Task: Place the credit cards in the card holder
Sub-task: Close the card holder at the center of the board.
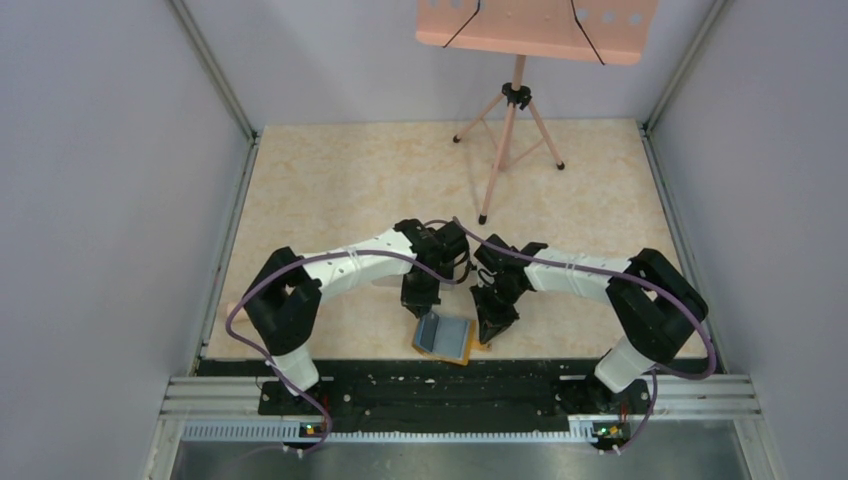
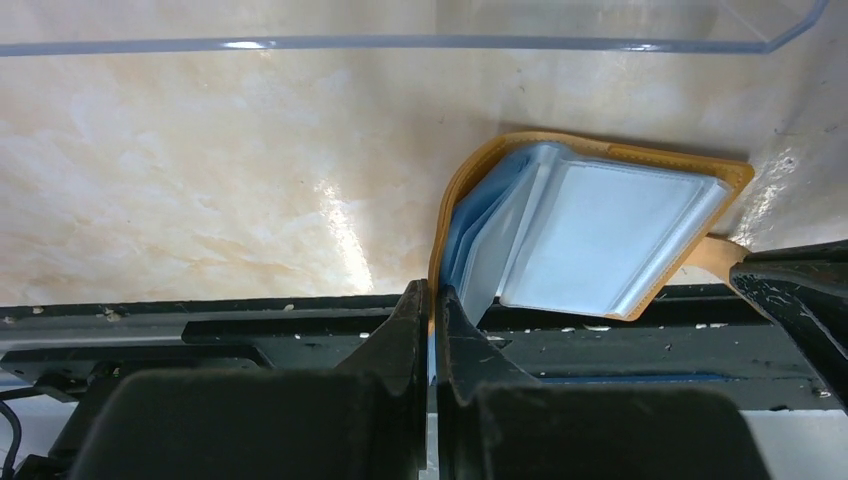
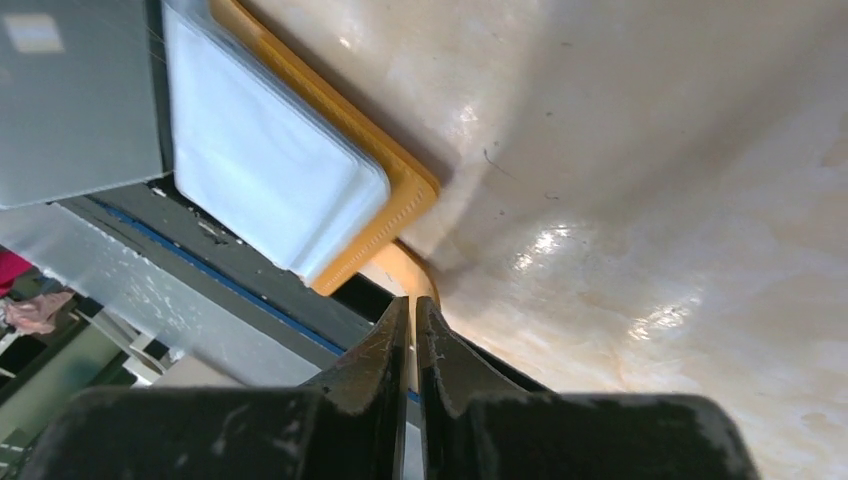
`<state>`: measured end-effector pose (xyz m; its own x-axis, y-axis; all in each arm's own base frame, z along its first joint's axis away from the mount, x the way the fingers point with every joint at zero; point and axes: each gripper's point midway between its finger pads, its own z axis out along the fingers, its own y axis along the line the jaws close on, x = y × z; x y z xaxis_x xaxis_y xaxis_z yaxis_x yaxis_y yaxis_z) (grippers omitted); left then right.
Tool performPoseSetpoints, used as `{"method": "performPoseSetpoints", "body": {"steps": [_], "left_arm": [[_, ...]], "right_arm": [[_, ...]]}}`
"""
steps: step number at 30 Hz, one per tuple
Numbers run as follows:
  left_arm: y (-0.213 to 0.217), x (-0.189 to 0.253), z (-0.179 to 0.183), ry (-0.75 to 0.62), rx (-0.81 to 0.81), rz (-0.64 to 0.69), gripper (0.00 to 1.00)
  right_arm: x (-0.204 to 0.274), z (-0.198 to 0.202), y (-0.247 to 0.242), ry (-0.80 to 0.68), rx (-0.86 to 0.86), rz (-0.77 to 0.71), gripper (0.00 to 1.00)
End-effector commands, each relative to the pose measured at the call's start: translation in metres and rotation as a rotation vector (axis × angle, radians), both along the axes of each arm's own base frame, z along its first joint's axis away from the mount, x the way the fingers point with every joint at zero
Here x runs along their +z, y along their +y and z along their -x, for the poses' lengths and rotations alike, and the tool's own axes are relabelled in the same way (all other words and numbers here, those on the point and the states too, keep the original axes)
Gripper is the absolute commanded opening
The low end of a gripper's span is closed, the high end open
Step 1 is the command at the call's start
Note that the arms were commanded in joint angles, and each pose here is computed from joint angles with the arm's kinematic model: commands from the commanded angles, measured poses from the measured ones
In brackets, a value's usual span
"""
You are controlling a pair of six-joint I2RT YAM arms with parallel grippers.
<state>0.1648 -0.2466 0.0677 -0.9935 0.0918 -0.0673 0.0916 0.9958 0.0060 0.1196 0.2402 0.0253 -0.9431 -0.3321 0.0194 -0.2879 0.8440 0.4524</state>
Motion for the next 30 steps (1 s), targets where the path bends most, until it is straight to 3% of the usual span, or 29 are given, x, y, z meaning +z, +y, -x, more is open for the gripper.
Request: {"method": "performPoseSetpoints", "body": {"steps": [1,6,12,22,30], "left_arm": [[0.009,0.011,-0.006,-0.068,0.037,-0.012,0.00],[0.006,0.010,-0.006,-0.059,0.029,-0.008,0.00],[0.006,0.013,-0.008,-0.062,0.011,-0.012,0.00],[0.000,0.013,-0.006,-0.048,-0.040,0.001,0.00],[-0.004,0.011,-0.004,-0.038,-0.052,0.002,0.00]], "right_arm": [[0.011,0.000,-0.007,-0.039,0.014,0.025,0.14],[0.008,0.001,-0.009,-0.029,0.019,0.035,0.35],[0.008,-0.001,-0.016,-0.045,0.016,0.073,0.46],[0.015,-0.015,-0.028,-0.110,-0.039,0.134,0.54],[0.026,-0.019,0.002,-0.089,-0.025,-0.011,0.57]]}}
